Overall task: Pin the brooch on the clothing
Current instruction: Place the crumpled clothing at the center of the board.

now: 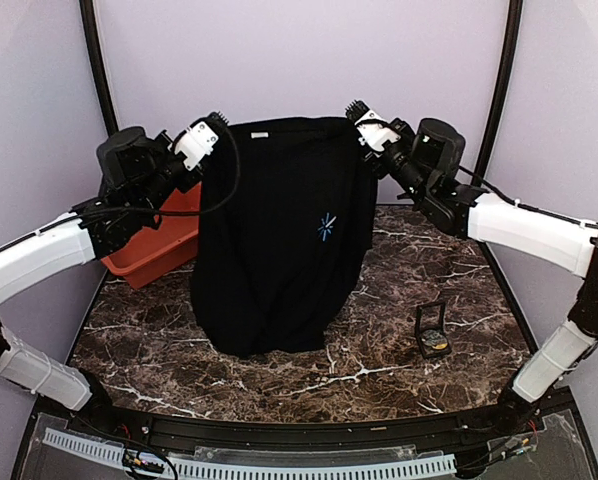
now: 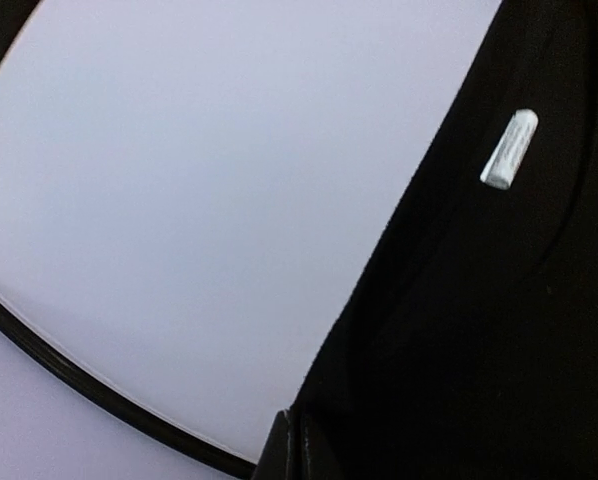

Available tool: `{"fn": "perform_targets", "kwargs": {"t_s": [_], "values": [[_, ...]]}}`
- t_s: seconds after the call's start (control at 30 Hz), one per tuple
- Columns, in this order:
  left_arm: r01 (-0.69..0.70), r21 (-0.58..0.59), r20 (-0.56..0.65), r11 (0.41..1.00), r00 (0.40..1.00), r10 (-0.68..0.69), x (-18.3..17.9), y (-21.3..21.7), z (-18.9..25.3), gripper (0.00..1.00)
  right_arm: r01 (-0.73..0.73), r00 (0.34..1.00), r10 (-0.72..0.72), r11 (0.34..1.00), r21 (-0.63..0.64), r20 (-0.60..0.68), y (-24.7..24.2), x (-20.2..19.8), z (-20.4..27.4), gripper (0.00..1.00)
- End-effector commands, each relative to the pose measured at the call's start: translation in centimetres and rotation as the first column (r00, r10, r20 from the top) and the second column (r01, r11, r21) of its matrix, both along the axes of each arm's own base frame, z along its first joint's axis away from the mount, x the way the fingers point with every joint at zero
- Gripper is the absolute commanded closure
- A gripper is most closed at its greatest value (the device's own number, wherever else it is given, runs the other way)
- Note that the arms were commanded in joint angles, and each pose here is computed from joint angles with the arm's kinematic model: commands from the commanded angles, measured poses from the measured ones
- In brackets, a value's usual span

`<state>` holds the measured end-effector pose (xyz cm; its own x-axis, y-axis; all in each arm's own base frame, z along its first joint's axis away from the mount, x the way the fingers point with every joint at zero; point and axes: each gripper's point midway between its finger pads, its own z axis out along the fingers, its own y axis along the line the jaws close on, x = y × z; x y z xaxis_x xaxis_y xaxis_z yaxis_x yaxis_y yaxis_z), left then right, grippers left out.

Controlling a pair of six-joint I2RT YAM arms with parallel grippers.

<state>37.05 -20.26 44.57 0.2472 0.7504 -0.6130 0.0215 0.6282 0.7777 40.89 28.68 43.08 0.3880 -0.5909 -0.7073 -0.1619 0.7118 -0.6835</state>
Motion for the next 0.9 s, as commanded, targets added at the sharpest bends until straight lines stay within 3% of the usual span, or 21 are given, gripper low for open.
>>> {"fn": "perform_targets", "kwargs": {"t_s": [0.0,0.13,0.2,0.4,0.63,0.87], "values": [[-0.133,-0.09,-0.172,0.987,0.978,0.116,4.8,3.9,-8.2,0.99,0.176,0.982,-0.168,0.979,0.103,-0.084,-5.0,5.7,-3.3,1.0],[-0.095,0.042,-0.295,0.995,0.95,0.103,7.9,2.0,-16.4,0.99,0.236,0.965,-0.234,0.972,0.008,-0.118,-4.8,8.9,-8.9,1.0],[-0.063,0.015,-0.315,0.998,0.947,0.064,8.2,1.1,-17.5,0.99,0.23,0.965,-0.227,0.973,0.006,-0.133,-4.5,9.1,-10.7,1.0],[0.071,-0.113,-0.269,0.991,0.958,-0.1,7.5,-1.2,-13.7,0.99,0.105,0.983,-0.094,0.992,0.064,-0.157,-3.6,6.8,-9.6,1.0],[0.31,-0.213,-0.126,0.926,0.932,-0.341,1.0,-2.7,-3.9,0.99,-0.142,0.988,0.149,0.976,0.164,-0.031,-4.2,-1.5,-0.9,1.0],[0.45,-0.175,-0.2,0.876,0.855,-0.479,-8.4,-3.5,-2.4,0.99,-0.354,0.935,0.353,0.914,0.195,0.045,-6.4,-11.3,4.7,1.0]]}}
